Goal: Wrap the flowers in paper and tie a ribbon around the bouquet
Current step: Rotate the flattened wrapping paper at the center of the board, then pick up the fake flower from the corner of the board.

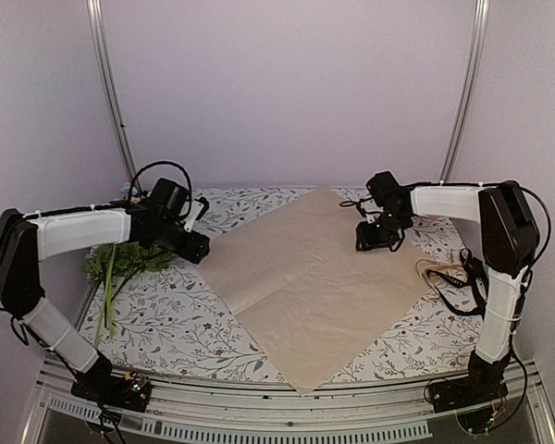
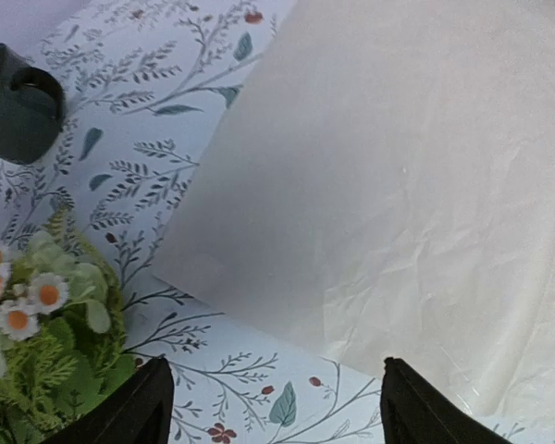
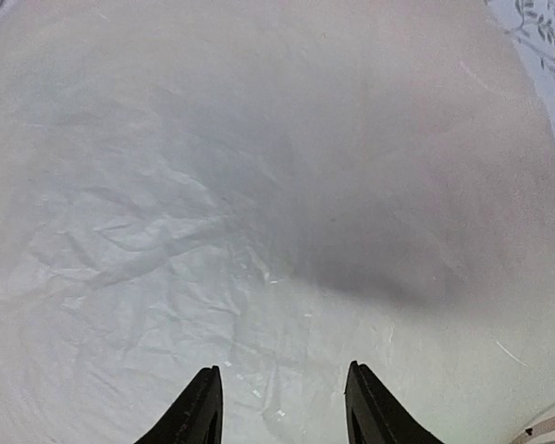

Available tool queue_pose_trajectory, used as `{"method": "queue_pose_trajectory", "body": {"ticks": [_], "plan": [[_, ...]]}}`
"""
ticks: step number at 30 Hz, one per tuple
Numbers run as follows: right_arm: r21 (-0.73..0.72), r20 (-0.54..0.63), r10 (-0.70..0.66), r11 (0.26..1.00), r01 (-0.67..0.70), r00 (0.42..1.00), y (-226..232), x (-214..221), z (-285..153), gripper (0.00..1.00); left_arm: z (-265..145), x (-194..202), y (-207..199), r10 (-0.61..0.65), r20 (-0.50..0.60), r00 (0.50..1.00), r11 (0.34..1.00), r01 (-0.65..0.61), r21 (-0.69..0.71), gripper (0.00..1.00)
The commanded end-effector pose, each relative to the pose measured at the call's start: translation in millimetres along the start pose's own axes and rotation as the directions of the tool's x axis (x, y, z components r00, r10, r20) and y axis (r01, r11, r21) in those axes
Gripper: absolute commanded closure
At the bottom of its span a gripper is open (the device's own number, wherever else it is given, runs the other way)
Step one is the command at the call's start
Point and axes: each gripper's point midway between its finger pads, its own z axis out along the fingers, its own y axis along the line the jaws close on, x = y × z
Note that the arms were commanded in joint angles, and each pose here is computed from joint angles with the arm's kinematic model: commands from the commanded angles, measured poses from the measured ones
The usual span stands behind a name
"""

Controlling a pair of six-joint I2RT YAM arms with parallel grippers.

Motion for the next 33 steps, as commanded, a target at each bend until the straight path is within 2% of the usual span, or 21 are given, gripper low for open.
{"method": "queue_pose_trajectory", "body": {"ticks": [1, 5, 8, 10, 13, 15, 21, 30, 33], "plan": [[-0.201, 0.195, -0.069, 0.974, 0.109, 0.978, 45.8, -33.4, -75.4, 0.54, -38.4, 4.7, 70.1, -0.254, -0.008, 0.967, 0.965, 0.253, -0.076, 0.24], [-0.310, 0.255, -0.080, 0.937, 0.159, 0.964, 65.0, -24.4, -91.0, 0.54, -61.3, 47.1, 145.7, -0.470, -0.040, 0.882, 0.864, 0.450, -0.226, 0.24], [-0.291, 0.251, -0.106, 0.940, 0.179, 0.962, 61.2, -15.5, -86.4, 0.54, -69.8, 80.3, 182.8, -0.580, -0.026, 0.814, 0.784, 0.548, -0.291, 0.26], [-0.246, 0.232, -0.122, 0.952, 0.180, 0.965, 52.8, -10.5, -79.2, 0.54, -68.9, 102.7, 201.0, -0.634, -0.022, 0.773, 0.735, 0.594, -0.326, 0.32], [-0.227, 0.209, -0.123, 0.959, 0.171, 0.970, 48.0, -7.0, -71.1, 0.54, -58.8, 124.8, 213.2, -0.675, -0.039, 0.737, 0.703, 0.625, -0.340, 0.45], [-0.225, 0.204, -0.129, 0.958, 0.175, 0.970, 48.1, -6.6, -68.0, 0.54, -49.6, 128.5, 212.6, -0.673, -0.052, 0.738, 0.710, 0.625, -0.326, 0.48], [-0.210, 0.186, -0.130, 0.963, 0.169, 0.974, 44.0, -2.8, -60.6, 0.53, -35.5, 128.7, 212.2, -0.643, -0.051, 0.764, 0.739, 0.602, -0.302, 0.49], [-0.219, 0.161, -0.131, 0.962, 0.165, 0.978, 45.1, -0.4, -55.7, 0.52, -10.9, 148.9, 213.0, -0.623, -0.126, 0.772, 0.760, 0.560, -0.331, 0.69], [-0.220, 0.148, -0.132, 0.962, 0.162, 0.980, 45.1, 2.4, -54.0, 0.52, -6.4, 155.2, 215.0, -0.620, -0.143, 0.771, 0.760, 0.546, -0.352, 0.71]]}}
